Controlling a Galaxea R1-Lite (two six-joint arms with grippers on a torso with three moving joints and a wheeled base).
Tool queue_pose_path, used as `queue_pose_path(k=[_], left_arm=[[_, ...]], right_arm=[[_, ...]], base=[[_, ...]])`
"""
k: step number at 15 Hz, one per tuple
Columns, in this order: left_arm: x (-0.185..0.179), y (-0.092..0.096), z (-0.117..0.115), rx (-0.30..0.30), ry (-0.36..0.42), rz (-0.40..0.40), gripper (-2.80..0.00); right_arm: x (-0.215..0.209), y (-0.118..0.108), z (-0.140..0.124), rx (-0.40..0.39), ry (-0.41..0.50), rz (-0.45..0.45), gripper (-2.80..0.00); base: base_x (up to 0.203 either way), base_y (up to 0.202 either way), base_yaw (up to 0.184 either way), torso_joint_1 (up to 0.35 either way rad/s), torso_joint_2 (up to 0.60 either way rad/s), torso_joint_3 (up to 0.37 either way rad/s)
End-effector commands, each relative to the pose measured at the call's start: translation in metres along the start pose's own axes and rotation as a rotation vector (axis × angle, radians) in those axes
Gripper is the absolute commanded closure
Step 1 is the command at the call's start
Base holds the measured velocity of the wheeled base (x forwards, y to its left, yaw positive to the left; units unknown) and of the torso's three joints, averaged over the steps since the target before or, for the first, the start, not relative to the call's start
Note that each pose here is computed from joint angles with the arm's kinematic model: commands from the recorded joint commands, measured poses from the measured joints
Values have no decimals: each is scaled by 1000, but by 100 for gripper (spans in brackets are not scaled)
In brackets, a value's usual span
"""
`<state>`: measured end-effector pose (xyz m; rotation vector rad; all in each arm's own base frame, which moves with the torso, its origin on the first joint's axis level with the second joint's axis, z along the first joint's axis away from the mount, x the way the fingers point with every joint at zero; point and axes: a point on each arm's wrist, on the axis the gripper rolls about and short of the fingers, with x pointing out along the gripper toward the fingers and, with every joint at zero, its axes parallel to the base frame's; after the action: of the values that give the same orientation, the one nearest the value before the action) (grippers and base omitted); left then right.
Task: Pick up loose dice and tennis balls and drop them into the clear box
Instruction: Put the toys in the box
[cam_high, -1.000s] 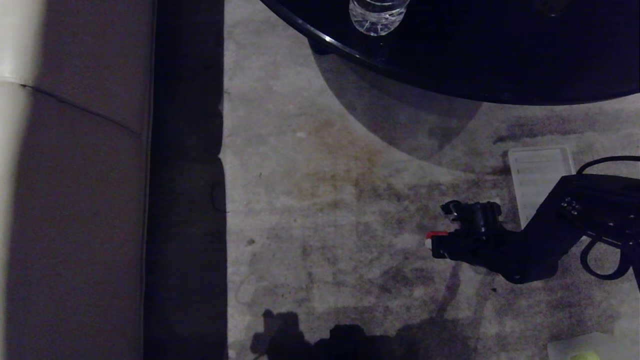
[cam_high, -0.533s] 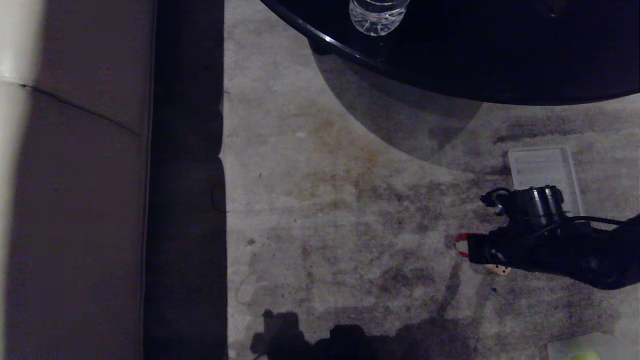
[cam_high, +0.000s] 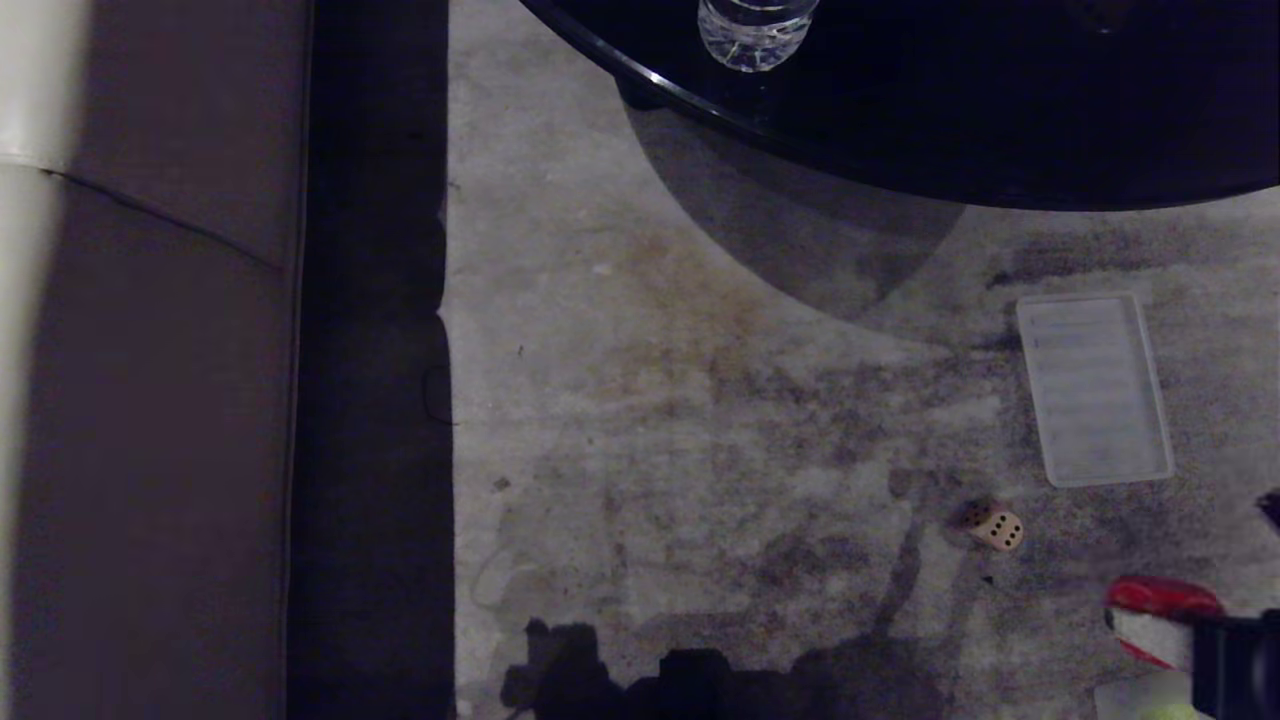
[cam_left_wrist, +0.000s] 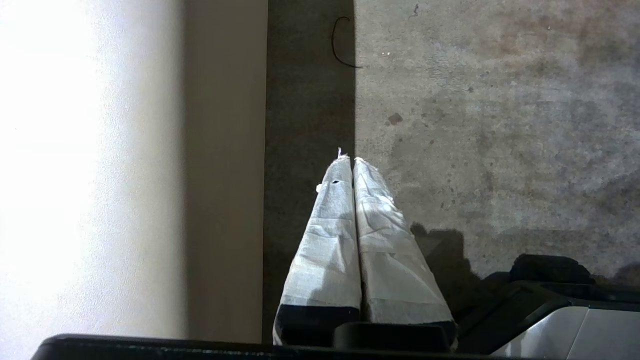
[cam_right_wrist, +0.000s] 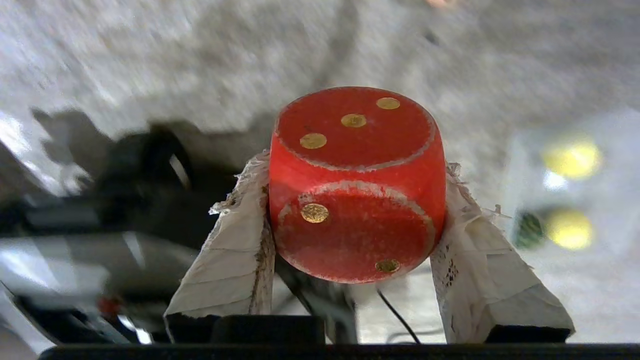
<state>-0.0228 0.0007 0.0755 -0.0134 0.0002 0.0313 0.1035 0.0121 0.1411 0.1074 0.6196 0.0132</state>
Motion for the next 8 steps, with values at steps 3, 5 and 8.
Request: queue_pose_path(k=[3,5,8], left_arm=[[0,0,0,0,3,1,0],[0,0,0,0,3,1,0],[0,0,0,0,2,1,0]], right_arm=[[-51,-17,-71,-1,-179,-34,0],[-56,-20,-93,-9,-240,-43,0],[-64,-21,-115,-28,-367,-28,0]], base=[[0,0,0,0,0,0],[0,0,0,0,0,0],[0,0,0,0,0,0]])
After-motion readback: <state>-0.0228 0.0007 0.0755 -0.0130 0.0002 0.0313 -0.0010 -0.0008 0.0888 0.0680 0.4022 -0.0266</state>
